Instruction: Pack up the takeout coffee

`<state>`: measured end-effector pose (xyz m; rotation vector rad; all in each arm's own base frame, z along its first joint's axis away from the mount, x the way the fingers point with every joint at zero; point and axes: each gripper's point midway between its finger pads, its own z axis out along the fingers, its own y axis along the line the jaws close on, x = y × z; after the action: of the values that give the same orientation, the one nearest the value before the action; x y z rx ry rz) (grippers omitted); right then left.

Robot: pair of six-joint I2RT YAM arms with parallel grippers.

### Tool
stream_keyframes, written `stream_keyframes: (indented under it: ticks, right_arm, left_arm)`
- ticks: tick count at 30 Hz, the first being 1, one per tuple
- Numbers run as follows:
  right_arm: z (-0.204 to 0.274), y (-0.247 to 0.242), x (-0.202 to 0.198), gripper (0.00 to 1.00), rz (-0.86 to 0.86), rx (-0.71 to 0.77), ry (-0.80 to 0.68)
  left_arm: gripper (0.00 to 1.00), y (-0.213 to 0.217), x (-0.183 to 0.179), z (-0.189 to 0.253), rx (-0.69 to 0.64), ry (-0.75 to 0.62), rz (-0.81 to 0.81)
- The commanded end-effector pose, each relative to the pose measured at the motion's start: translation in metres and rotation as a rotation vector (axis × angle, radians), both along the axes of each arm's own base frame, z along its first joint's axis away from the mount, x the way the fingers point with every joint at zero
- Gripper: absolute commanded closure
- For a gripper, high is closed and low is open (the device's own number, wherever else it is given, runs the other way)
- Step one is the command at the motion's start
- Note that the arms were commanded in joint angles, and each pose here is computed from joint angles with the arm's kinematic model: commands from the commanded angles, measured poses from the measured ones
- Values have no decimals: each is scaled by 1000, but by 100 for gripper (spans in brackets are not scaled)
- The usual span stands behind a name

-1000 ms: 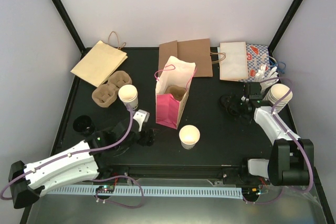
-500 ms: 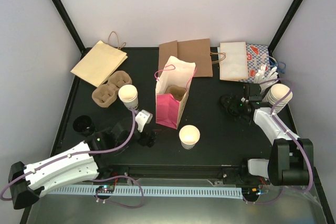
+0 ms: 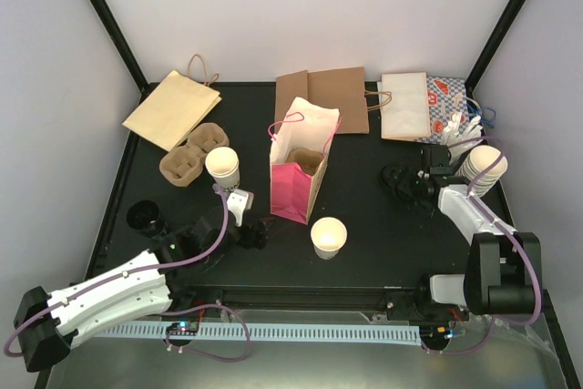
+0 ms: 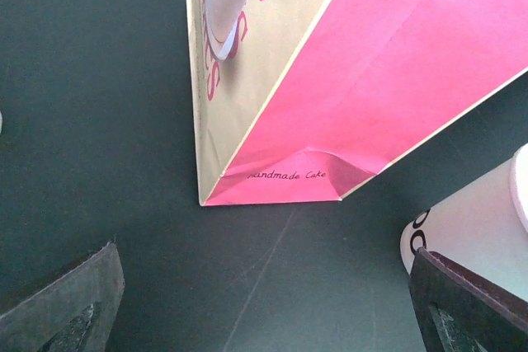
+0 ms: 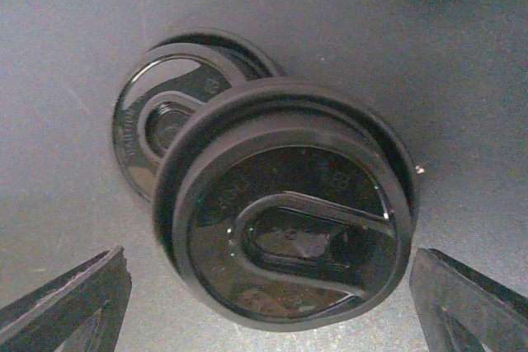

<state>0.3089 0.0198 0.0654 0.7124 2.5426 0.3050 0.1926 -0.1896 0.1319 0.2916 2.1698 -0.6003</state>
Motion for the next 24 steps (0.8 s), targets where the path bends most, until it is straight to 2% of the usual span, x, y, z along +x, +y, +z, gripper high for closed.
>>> stream_keyframes:
  ticks: [1, 6, 10, 24]
  right_arm:
    - [-4, -13, 4, 5, -74, -37, 0]
    - [-5, -17, 3, 5, -99, -49, -6]
    - [-9, -14, 6, 6, -92, -6, -14]
    - [-10, -12, 17, 15, -102, 51, -30]
  left_arm:
    - [3, -6, 2, 8, -78, 5, 8]
    - [3, -5, 1, 6, -69, 4, 4]
    - [3, -5, 0, 4, -67, 4, 2]
    - [3, -6, 0, 5, -68, 8, -4]
